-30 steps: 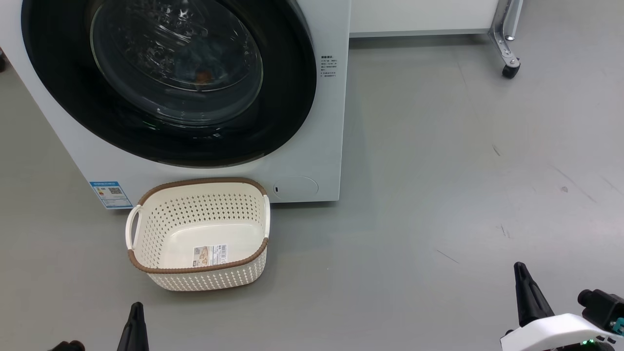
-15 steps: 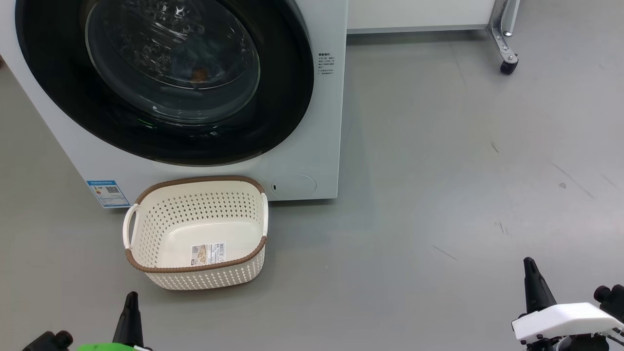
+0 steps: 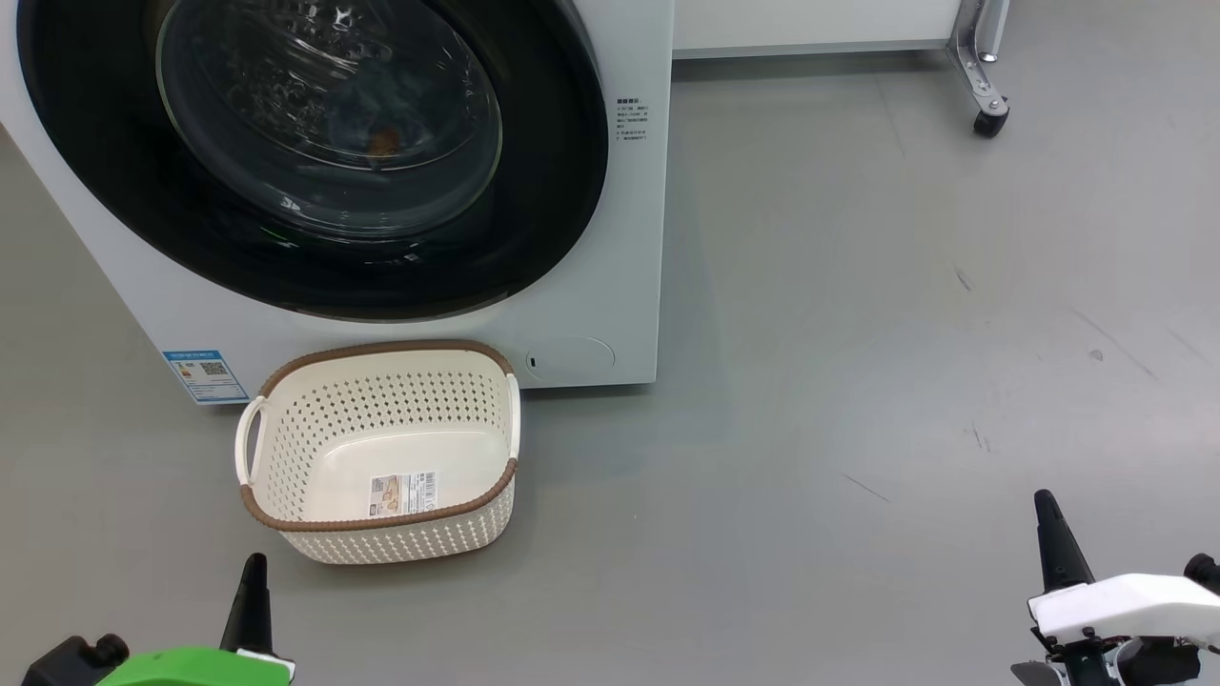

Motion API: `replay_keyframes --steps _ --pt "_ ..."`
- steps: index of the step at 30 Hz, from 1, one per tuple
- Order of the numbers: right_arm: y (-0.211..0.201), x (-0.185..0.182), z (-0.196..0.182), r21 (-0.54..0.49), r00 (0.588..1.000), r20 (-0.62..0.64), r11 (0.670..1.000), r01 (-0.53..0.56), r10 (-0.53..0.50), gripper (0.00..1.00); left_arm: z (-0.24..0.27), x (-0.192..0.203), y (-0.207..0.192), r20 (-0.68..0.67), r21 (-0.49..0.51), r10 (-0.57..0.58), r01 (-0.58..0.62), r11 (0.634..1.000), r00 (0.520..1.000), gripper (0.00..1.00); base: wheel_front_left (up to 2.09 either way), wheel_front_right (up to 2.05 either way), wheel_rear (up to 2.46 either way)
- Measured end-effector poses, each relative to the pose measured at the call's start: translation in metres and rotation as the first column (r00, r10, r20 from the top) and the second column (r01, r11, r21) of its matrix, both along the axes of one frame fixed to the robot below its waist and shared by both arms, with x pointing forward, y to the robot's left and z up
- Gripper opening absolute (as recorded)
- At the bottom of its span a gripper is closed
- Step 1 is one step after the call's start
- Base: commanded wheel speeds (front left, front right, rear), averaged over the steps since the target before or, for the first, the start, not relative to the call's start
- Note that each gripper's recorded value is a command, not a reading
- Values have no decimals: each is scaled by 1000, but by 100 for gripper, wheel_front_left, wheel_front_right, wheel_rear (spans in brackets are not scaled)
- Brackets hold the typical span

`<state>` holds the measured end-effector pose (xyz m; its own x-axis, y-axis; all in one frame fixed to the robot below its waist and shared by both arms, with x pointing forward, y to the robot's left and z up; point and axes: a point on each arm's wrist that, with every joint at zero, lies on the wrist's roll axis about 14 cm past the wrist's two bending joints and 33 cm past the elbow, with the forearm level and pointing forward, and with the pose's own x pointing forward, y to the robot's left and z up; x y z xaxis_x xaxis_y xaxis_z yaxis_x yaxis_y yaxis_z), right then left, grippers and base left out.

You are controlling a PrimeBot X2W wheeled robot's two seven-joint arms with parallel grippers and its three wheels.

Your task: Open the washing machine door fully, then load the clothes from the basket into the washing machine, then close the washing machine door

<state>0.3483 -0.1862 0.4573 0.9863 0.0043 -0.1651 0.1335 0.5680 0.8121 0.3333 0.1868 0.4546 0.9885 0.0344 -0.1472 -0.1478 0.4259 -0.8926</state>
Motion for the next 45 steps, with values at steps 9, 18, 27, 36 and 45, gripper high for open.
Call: replay_keyframes --steps 9,18,27,36,45 --pt "-5 6 3 134 1000 5 991 29 -30 0 5 10 0 13 -107 6 -4 994 1000 0 0 0 0" --pt "-9 11 6 254 998 7 966 53 -57 0 9 17 -1 21 -191 6 -2 982 1000 0 0 0 0" --pt "-12 17 10 388 996 14 919 71 -83 0 11 25 -1 23 -290 4 3 957 1000 0 0 0 0" --pt "-16 21 15 513 994 25 855 82 -110 0 19 35 -3 44 -394 6 11 919 999 0 0 0 0" --pt "-19 26 20 573 991 34 815 87 -129 0 22 39 -4 51 -443 5 19 896 999 0 0 0 0"
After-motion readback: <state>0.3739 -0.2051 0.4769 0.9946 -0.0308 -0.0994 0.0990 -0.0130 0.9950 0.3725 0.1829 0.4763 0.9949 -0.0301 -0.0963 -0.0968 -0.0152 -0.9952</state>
